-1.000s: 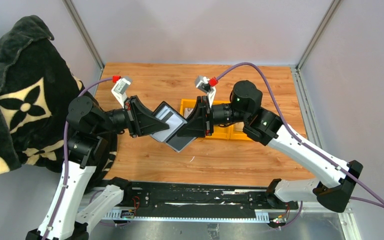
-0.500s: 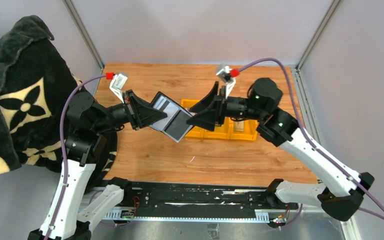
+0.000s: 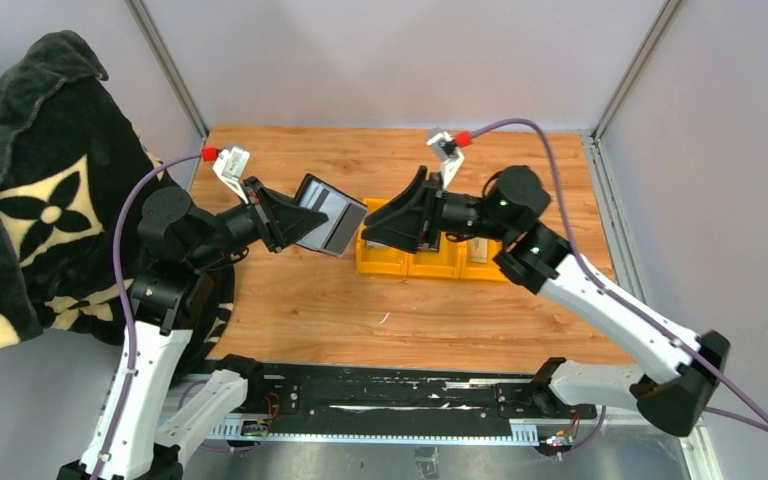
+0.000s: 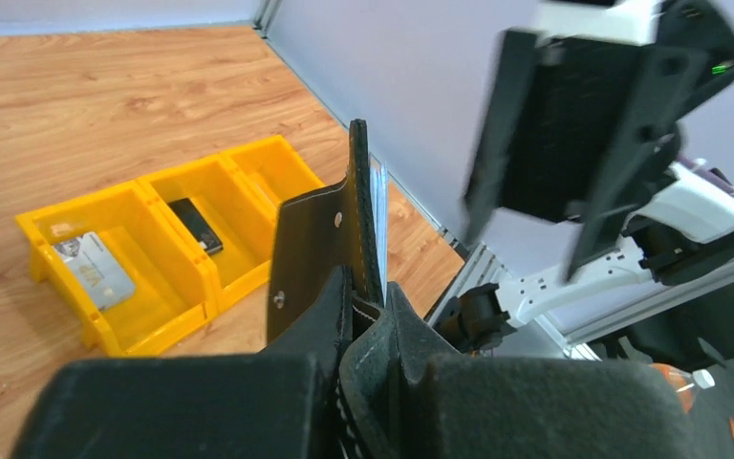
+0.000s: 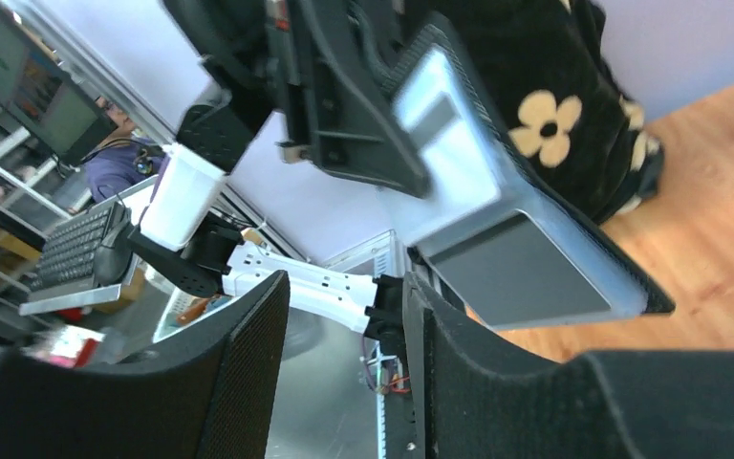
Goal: Take the credit cards out of the card holder
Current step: Open the card holder at the center of the board, then remove the credit card from the card holder.
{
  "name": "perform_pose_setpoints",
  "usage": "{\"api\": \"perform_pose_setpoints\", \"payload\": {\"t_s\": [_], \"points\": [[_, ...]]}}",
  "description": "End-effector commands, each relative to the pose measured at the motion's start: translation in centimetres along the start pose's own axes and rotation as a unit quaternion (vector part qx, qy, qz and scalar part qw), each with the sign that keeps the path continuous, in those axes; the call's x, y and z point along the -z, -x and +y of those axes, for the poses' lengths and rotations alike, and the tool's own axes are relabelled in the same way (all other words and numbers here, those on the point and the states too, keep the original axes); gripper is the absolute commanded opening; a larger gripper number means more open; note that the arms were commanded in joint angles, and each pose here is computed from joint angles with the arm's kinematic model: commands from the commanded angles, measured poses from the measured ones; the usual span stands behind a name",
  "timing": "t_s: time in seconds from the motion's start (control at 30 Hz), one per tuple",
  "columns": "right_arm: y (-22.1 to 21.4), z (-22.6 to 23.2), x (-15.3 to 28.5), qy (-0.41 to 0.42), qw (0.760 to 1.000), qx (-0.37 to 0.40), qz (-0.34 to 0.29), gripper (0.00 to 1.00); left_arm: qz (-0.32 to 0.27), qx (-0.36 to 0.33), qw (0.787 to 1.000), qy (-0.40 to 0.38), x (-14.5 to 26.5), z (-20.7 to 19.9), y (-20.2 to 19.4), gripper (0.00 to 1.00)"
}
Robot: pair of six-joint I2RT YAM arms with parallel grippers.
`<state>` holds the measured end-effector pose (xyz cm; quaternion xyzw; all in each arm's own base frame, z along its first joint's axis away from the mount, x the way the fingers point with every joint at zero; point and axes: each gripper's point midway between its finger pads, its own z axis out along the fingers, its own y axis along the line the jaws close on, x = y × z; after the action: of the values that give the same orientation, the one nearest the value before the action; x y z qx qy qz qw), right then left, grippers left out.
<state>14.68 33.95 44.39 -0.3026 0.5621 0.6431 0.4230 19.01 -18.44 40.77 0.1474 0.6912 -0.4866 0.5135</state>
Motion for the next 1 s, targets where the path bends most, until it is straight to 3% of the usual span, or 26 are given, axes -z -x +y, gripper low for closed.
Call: {"api": "perform_pose_setpoints", "payload": {"t_s": [0.0, 0.37, 0.97], "points": [[-0.6, 1.1, -1.5, 0.068, 0.995, -0.067, -0.002, 0.5, -0.029, 0.001, 0.999, -0.042, 0.0, -1.9, 1.5, 0.0], [-2.8, -0.6, -3.6, 0.072, 0.992, -0.103, 0.026, 0.5, -0.036, 0.055, 0.995, -0.069, 0.1, -3.4, 2.3, 0.0], [-0.4, -0.1, -5.5, 0.119, 0.985, -0.121, -0.013, 0.45, -0.011, 0.083, 0.993, -0.087, 0.4, -3.7, 0.5, 0.0]]}}
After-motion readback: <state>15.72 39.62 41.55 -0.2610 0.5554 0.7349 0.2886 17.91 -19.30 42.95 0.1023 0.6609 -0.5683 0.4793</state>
